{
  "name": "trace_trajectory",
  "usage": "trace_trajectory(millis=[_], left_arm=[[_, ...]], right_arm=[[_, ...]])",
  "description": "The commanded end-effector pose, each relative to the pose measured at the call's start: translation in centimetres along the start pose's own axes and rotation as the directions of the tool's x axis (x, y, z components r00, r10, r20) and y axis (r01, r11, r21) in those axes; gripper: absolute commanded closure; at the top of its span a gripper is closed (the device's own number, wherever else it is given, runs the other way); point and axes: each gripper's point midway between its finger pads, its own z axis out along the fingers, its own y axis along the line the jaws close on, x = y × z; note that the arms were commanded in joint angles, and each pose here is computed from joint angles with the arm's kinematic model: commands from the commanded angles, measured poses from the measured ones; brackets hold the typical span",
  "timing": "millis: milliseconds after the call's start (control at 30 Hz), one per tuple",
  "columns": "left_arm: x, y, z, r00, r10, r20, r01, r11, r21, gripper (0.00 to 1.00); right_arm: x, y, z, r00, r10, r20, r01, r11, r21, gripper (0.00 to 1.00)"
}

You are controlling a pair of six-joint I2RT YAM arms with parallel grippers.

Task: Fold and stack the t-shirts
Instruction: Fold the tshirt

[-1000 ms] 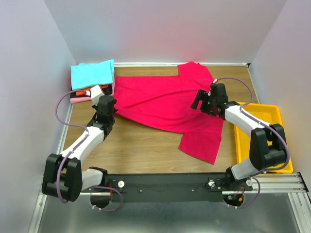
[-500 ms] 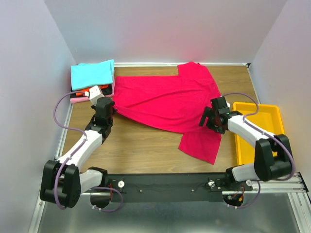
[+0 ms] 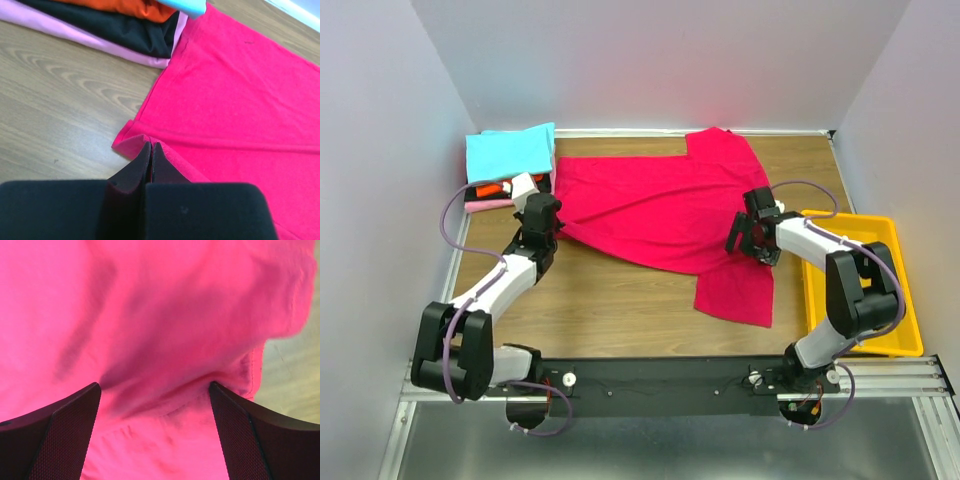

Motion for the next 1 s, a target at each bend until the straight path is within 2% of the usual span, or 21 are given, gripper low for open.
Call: trace_trajectory(millis=[0,267,400,533,700,900,967], left_arm=[[-2.1,-0.2,1.2,0.999,-0.005,0.049,0.007,1.000,-0.026,1.00],[-5.3,-0.6,3.1,0.995,-0.024,0.098,0.029,0.998,-0.051,1.00],[-6.4,-0.7,3.9,0.993,-0.025,0.115,0.031,0.998,-0.054,1.00],[-6.5,-0.7,4.3,0.994,-0.021,0.106,0.026,0.999,-0.046,1.00],[-6.3,-0.6,4.2,0.995,-0.021,0.101,0.024,0.999,-0.031,1.00],[-6.5,-0.7,3.9,0.994,-0.030,0.106,0.031,0.999,-0.009,1.00],[-6.5,-0.6,3.9,0.994,-0.031,0.105,0.032,0.999,-0.007,1.00]], right_arm=[[-1.0,1.3,1.7,1.000,0.001,0.007,-0.001,1.000,-0.013,0.05],[-5.0,3.6,2.5,0.997,-0.026,0.068,0.028,0.999,-0.029,0.05],[-6.5,4.3,1.2,0.993,-0.031,0.111,0.037,0.998,-0.054,0.05],[-6.6,2.3,-0.7,0.985,-0.022,0.169,0.023,1.000,-0.002,0.04],[-2.0,-1.3,-1.5,0.997,-0.010,0.081,0.003,0.997,0.081,0.04],[3.0,-2.5,-2.8,0.999,0.053,-0.008,-0.053,0.998,0.023,0.06],[4.1,-2.4,-3.1,0.997,0.066,-0.045,-0.066,0.998,0.004,0.12]])
